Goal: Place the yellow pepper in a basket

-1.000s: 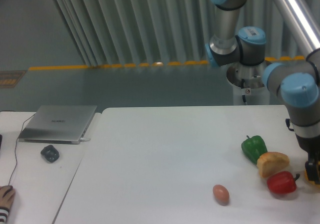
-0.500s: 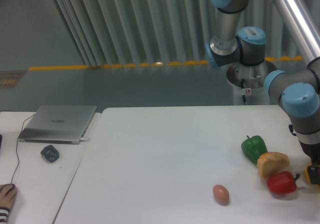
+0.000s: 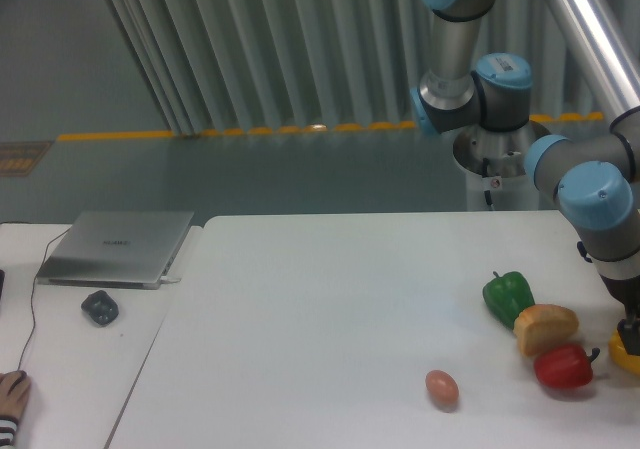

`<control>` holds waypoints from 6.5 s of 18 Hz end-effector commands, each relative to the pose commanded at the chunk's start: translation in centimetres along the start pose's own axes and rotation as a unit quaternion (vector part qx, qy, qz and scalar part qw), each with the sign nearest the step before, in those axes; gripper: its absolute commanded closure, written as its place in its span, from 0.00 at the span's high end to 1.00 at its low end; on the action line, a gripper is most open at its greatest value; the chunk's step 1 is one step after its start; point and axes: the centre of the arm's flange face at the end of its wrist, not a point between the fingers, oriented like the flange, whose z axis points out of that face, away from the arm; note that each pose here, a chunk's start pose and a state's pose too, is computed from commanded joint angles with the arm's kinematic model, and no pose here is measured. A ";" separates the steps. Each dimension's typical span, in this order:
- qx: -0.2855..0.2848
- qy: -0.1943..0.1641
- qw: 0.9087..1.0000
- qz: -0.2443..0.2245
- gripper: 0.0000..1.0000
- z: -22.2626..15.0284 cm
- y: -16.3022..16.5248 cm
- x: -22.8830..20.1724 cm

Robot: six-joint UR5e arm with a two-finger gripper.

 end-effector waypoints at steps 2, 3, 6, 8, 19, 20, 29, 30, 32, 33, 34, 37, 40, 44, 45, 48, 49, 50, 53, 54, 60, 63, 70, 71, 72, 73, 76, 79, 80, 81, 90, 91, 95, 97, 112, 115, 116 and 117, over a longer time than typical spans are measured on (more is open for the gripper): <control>0.000 0.000 1.000 -0.002 1.00 0.2 0.1 -0.2; 0.001 0.000 1.000 0.000 1.00 0.4 -0.1 -0.3; 0.003 0.002 1.000 -0.002 1.00 0.8 -0.2 -0.5; 0.006 0.005 1.000 -0.002 1.00 1.3 -0.4 -0.7; 0.010 0.005 1.000 -0.014 0.74 2.3 -1.8 -2.8; 0.009 0.005 1.000 -0.015 0.70 2.3 -1.7 -2.7; -0.016 -0.038 0.999 -0.029 0.59 -4.5 0.3 -0.5; -0.019 -0.053 0.998 -0.035 0.59 -6.4 0.7 0.2; -0.026 -0.079 0.995 -0.059 0.59 -9.7 2.7 2.7; -0.029 -0.093 0.993 -0.073 0.59 -11.1 3.9 4.2; -0.030 -0.106 0.990 -0.088 0.59 -12.3 5.1 5.7; -0.036 -0.140 0.979 -0.142 0.59 -15.2 9.7 10.9; -0.054 -0.136 0.975 -0.169 0.59 -15.4 14.0 16.2; -0.059 -0.111 0.968 -0.217 0.59 -13.1 17.9 21.2; -0.058 -0.105 0.966 -0.230 0.59 -12.5 18.6 22.1; -0.046 -0.084 0.960 -0.265 0.59 -9.3 20.5 23.8; -0.042 -0.081 0.958 -0.274 0.60 -8.3 21.0 24.0; -0.039 -0.078 0.956 -0.279 0.60 -7.6 21.5 23.8; -0.035 -0.078 0.948 -0.306 0.62 -5.9 22.2 23.2; -0.034 -0.078 0.948 -0.307 0.65 -5.3 22.3 22.7; -0.032 -0.096 0.936 -0.338 1.00 -5.2 22.6 19.4; -0.020 -0.103 0.933 -0.344 1.00 -5.3 20.6 16.2; -0.038 -0.129 0.923 -0.361 1.00 -9.0 20.7 15.4; -0.041 -0.131 0.922 -0.362 1.00 -9.3 20.9 15.5; -0.041 -0.131 0.922 -0.363 1.00 -9.4 20.9 15.5; -0.039 -0.130 0.921 -0.366 1.00 -9.2 20.8 15.6; -0.035 -0.124 0.919 -0.372 1.00 -8.8 20.2 15.7; -0.022 -0.116 0.915 -0.386 1.00 -7.6 19.2 15.5; -0.020 -0.115 0.915 -0.386 1.00 -7.4 19.0 15.4; -0.019 -0.116 0.916 -0.385 1.00 -7.4 18.9 15.3; -0.024 -0.116 0.912 -0.392 1.00 -7.7 19.7 16.1; -0.027 -0.114 0.910 -0.398 1.00 -7.8 20.0 16.9; -0.039 -0.106 0.893 -0.436 1.00 -7.7 22.4 21.2; -0.041 -0.099 0.880 -0.462 1.00 -8.1 21.7 23.2; -0.041 -0.002 0.812 -0.582 1.00 0.2 24.8 33.4; -0.033 0.003 0.813 -0.581 1.00 1.6 24.8 32.9; -0.031 0.005 0.814 -0.580 1.00 2.0 24.8 32.8; -0.029 0.006 0.815 -0.578 1.00 2.2 24.8 32.4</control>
